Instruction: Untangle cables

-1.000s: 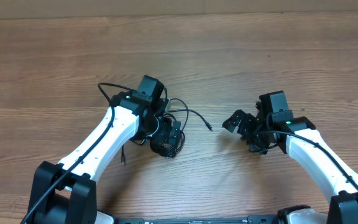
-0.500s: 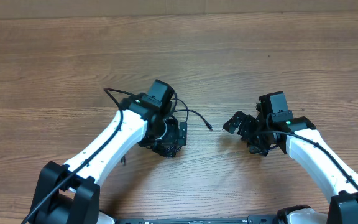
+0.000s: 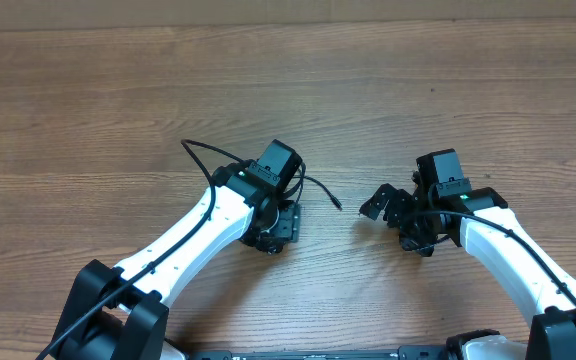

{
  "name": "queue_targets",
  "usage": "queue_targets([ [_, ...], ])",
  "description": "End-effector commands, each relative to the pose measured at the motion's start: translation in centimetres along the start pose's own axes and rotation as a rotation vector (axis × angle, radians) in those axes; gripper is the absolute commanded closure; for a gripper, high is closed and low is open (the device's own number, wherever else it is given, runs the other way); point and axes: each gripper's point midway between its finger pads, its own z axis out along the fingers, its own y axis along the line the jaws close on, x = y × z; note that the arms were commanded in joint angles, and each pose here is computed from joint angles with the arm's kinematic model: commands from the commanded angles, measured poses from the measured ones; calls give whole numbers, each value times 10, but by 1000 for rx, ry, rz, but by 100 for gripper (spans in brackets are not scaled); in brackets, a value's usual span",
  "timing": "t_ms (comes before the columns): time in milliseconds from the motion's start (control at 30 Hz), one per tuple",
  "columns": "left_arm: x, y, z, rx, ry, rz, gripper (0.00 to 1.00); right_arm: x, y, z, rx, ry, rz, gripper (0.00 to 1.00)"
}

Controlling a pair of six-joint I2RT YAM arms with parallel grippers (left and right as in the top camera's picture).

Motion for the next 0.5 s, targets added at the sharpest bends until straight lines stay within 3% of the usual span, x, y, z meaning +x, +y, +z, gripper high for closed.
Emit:
queue_targets([
  [0,0,32,0,-172,-31,-81,46,0,-4,2,11,-2,-1,0],
  [100,7,55,-4,-277,-25,-165,58,0,-4,2,11,-2,-1,0],
  [200,10,58,-5,-291,-17,-178,58,-1,-3,2,8,-6,-3,0],
  [233,9,55,-4,-277,-14,-155,59,-1,-2,2,6,-8,-4,0],
  [367,4,36,0,-181,7,154,83,-4,1,2,-6,-20,-2,0],
  [433,0,26,2,-135,4,308,77,-6,2,2,-11,-26,-2,0],
  [467,-3,23,3,-121,-4,371,65,-6,2,2,-12,-27,-2,0],
])
